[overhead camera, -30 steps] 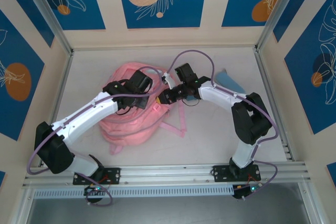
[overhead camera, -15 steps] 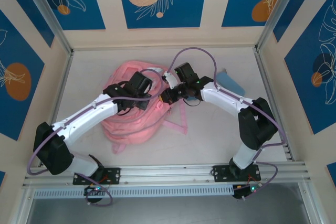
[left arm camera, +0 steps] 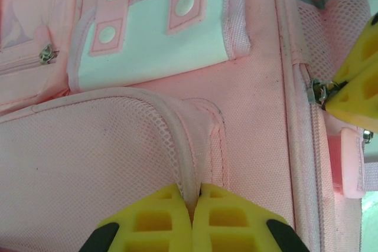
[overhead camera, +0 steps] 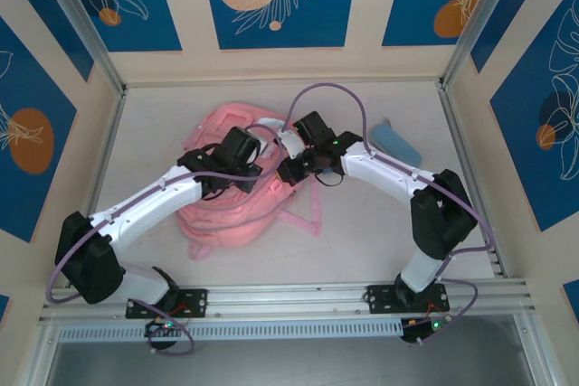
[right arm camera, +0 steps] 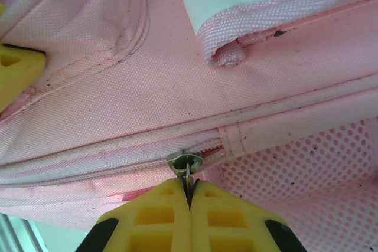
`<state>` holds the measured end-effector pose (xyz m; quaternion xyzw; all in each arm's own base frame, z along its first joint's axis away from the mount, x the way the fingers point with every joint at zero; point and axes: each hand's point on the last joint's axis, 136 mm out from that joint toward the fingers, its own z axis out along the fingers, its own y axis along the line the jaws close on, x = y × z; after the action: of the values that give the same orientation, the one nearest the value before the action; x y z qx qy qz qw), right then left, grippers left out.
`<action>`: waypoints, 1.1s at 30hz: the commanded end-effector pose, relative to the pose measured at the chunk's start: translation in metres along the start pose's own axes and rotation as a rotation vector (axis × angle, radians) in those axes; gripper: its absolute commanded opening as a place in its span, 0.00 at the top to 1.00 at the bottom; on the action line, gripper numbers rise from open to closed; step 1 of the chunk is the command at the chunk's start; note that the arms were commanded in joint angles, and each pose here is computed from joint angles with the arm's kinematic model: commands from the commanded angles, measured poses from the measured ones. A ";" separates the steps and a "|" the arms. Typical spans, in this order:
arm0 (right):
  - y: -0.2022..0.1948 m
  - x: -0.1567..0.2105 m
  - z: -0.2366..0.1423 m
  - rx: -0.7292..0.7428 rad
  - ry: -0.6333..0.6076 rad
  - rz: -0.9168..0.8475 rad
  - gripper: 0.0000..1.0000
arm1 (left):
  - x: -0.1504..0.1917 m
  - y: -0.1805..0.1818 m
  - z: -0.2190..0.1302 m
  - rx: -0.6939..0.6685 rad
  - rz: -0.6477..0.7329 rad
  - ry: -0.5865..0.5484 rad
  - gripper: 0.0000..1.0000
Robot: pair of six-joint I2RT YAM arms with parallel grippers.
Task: Pack the student bag
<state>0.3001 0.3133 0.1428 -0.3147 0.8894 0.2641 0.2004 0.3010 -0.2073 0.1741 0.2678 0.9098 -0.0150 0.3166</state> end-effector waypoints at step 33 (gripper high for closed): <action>0.000 -0.001 -0.033 -0.105 -0.023 0.452 1.00 | -0.043 -0.003 -0.022 0.175 -0.370 -0.036 0.47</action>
<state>0.2760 0.3146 0.1527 -0.1264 0.9207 0.3588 0.0869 0.3272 -0.2224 0.1990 0.0769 0.9385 -0.1337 0.3088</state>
